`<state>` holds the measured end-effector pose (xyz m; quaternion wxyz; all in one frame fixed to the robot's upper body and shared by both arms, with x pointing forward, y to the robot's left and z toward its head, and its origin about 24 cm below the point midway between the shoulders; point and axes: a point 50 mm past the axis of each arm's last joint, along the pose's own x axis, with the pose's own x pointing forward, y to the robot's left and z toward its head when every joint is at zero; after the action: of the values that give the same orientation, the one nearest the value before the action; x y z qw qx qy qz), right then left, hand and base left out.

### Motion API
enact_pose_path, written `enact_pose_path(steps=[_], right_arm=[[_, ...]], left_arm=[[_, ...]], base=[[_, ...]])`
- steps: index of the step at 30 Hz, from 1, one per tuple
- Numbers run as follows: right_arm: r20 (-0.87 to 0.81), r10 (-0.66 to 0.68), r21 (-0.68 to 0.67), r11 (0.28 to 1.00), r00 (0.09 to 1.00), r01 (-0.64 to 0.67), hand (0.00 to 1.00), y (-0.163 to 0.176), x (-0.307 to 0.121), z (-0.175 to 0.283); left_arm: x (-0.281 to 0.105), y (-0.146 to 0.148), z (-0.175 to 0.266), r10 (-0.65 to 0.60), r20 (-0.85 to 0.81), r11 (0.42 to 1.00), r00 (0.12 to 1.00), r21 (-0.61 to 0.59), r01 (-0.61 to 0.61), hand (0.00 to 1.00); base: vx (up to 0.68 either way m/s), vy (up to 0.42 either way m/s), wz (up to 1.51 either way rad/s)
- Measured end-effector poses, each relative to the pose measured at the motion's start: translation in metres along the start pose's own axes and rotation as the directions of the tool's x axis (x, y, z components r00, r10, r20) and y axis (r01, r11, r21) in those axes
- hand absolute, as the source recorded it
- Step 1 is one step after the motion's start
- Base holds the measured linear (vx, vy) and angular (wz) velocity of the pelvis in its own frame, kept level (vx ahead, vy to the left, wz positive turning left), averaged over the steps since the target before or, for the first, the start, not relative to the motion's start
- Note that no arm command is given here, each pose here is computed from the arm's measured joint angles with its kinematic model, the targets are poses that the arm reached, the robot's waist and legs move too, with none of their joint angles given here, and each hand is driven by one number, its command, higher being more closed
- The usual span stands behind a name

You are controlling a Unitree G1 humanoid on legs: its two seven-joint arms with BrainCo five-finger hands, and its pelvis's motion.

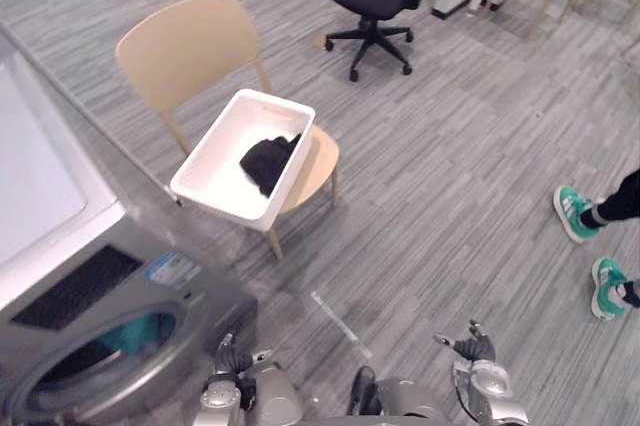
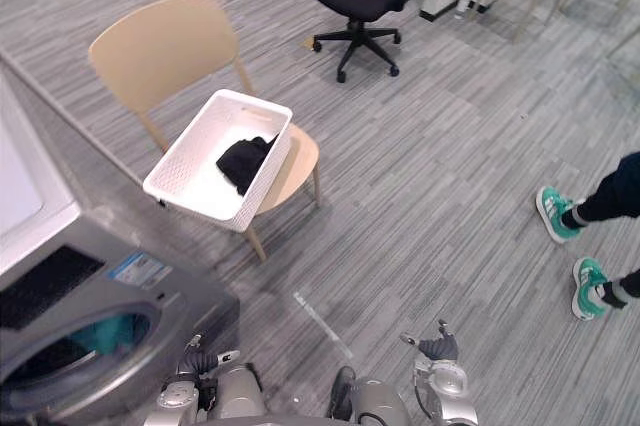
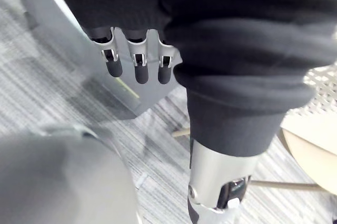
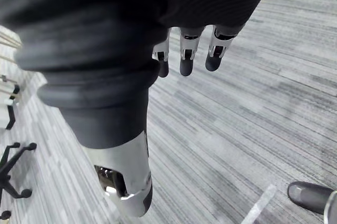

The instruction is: Pick up the laundry basket with both hands and put the clothes into the washing machine.

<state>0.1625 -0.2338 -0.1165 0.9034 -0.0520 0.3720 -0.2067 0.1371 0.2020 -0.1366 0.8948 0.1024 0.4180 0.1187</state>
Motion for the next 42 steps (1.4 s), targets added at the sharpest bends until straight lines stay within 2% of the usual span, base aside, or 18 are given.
enact_pose_path(steps=[4,7,9,13,22,23,25,26,30,35,39,42], right_arm=[[0.000,0.006,0.013,1.000,1.000,-0.006,0.00,0.008,0.001,0.003],[0.022,0.055,0.002,0.999,0.998,-0.055,0.00,0.026,0.002,0.013],[0.034,0.067,0.006,0.998,0.997,-0.068,0.00,0.031,0.002,0.016],[0.032,0.069,-0.019,0.997,0.997,-0.069,0.00,0.028,0.001,0.012],[0.062,0.068,-0.020,0.998,0.996,-0.066,0.00,0.020,-0.003,0.012],[0.038,0.055,-0.007,0.998,0.998,-0.055,0.00,0.016,-0.006,0.003],[0.068,0.041,-0.003,0.999,0.997,-0.041,0.00,0.012,-0.003,0.013],[0.103,0.030,0.007,0.999,0.994,-0.031,0.00,0.009,-0.002,0.021],[0.201,-0.025,0.061,0.998,0.979,0.013,0.00,-0.001,-0.002,0.045],[0.408,-0.060,0.135,0.991,0.911,0.005,0.00,-0.002,-0.013,0.098],[0.590,-0.099,0.058,0.995,0.802,0.080,0.00,-0.025,-0.031,0.132],[0.699,-0.035,-0.066,0.991,0.715,0.113,0.00,-0.032,-0.041,0.155]], left_arm=[[0.000,-0.004,0.001,-0.007,-0.003,1.000,1.000,-0.004,0.007,0.00],[0.000,0.006,-0.003,0.023,-0.020,1.000,1.000,-0.014,-0.023,0.00],[-0.007,0.009,-0.023,0.038,-0.085,0.998,0.996,-0.038,-0.041,0.00],[-0.010,0.011,-0.031,0.020,-0.104,0.999,0.994,0.033,-0.017,0.00],[-0.001,-0.007,-0.002,-0.017,-0.032,1.000,0.999,0.000,0.017,0.00],[0.001,-0.011,0.001,-0.008,-0.036,0.999,0.999,-0.035,0.007,0.00],[-0.004,-0.028,0.001,-0.032,-0.040,0.996,0.999,-0.084,0.028,0.00],[-0.006,-0.038,0.002,-0.058,-0.040,0.994,0.998,-0.095,0.054,0.00],[-0.006,-0.037,0.006,-0.054,-0.015,0.993,0.998,-0.108,0.052,0.00],[-0.003,-0.019,0.002,-0.032,-0.016,0.999,0.999,-0.035,0.031,0.00],[-0.003,-0.013,-0.003,-0.030,-0.023,1.000,0.999,0.005,0.030,0.00],[-0.003,-0.004,-0.008,-0.018,-0.026,0.999,1.000,0.039,0.019,0.00]], base=[[0.36,0.038,-0.65],[0.51,0.056,-0.27],[0.46,0.094,-0.41],[0.54,0.065,0.84],[0.46,-0.174,1.38],[0.49,-0.472,2.04],[0.33,-0.406,1.68],[0.17,-0.314,1.78],[0.15,-0.238,1.99],[0.07,0.015,0.86],[0.02,0.017,0.37],[-0.03,-0.030,0.25]])
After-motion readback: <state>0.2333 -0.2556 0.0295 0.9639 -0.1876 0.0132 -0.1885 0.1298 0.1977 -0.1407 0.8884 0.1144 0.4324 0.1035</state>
